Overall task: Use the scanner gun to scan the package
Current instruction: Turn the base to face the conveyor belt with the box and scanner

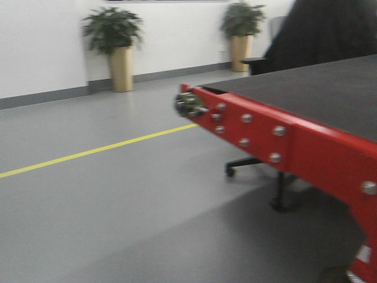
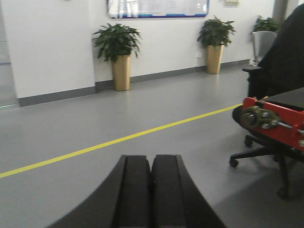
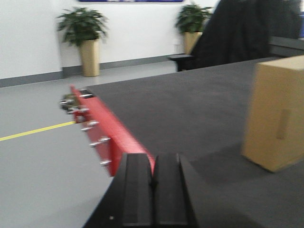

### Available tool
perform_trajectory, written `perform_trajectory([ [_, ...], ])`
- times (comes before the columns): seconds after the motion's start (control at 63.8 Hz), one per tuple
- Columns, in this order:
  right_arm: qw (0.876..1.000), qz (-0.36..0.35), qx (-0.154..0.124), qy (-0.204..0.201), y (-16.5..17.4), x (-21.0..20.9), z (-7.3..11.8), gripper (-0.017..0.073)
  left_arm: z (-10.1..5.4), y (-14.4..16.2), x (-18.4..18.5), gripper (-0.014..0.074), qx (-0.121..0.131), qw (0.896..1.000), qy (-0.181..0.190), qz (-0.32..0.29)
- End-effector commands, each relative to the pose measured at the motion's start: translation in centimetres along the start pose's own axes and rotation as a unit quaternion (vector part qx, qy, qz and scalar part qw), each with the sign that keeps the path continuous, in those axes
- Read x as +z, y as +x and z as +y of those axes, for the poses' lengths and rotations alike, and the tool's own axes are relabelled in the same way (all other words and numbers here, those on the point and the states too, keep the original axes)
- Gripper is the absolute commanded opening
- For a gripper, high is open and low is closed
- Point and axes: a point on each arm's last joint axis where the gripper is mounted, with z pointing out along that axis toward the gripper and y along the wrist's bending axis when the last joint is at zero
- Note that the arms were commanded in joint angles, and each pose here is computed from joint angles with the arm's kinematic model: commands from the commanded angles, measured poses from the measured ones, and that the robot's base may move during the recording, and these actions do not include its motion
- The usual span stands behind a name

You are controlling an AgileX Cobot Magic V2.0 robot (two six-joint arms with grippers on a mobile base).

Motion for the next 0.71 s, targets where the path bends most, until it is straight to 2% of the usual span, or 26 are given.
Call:
perform_trajectory([
  [0.0, 1.000, -0.009, -0.003, 0.003, -0.17, -0.03, -0.04, -0.0166, -0.02, -0.29, -0.04, -0.0111, 0.002, 1.000, 0.002, -0.013],
  [0.69, 1.000, -0.009, -0.003, 0.003, -0.17, -0.03, -0.04, -0.0166, -0.02, -0.29, -0.04, -0.0111, 0.002, 1.000, 0.002, -0.013],
])
